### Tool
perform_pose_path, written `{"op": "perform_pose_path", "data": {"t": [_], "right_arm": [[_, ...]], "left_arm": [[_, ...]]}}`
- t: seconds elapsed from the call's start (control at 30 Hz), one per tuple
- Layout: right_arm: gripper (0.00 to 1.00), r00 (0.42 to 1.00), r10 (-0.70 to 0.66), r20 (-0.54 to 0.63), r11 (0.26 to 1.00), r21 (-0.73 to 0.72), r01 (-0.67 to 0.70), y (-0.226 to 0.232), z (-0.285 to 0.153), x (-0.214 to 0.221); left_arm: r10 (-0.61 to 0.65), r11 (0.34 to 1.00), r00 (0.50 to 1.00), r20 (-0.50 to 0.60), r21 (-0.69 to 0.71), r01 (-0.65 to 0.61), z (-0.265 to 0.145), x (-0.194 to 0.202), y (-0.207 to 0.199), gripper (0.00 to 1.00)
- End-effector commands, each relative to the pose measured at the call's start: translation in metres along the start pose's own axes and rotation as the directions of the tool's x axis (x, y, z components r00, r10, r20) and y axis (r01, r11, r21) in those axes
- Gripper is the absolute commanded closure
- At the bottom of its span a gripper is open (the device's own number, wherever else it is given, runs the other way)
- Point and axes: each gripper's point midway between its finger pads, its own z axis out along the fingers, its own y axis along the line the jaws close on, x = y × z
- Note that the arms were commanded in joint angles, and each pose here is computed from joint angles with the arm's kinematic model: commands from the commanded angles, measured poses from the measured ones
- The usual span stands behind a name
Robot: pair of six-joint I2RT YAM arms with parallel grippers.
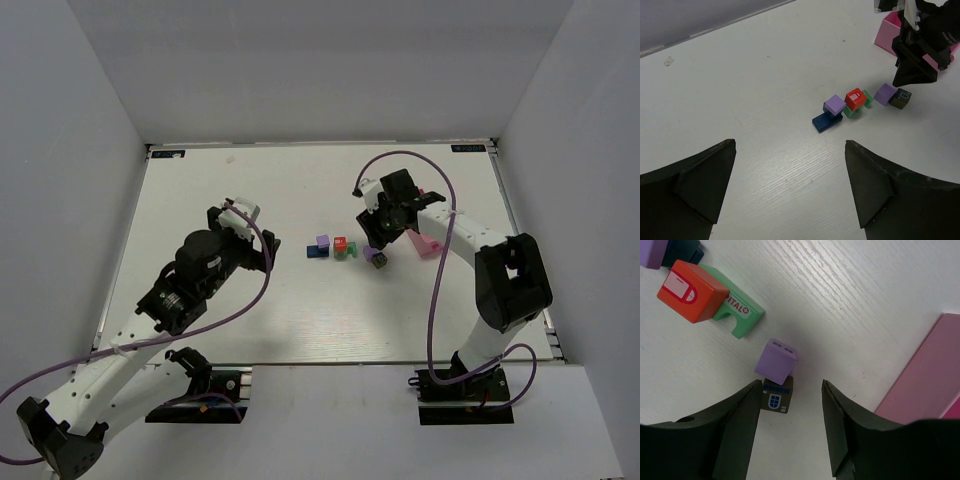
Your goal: Build the wood block tower
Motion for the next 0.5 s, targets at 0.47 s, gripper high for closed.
{"op": "perform_pose_path", "data": {"t": [0.47], "right_arm": [[0.4,0.999,0.028,0.018,1.0,-0.004,-0.028,0.012,0.019,-0.015]], "left_arm": [[-0.022,0.999,1.0,-0.006,-0.029,0.022,0.005,0.004,0.004,0.0]]}}
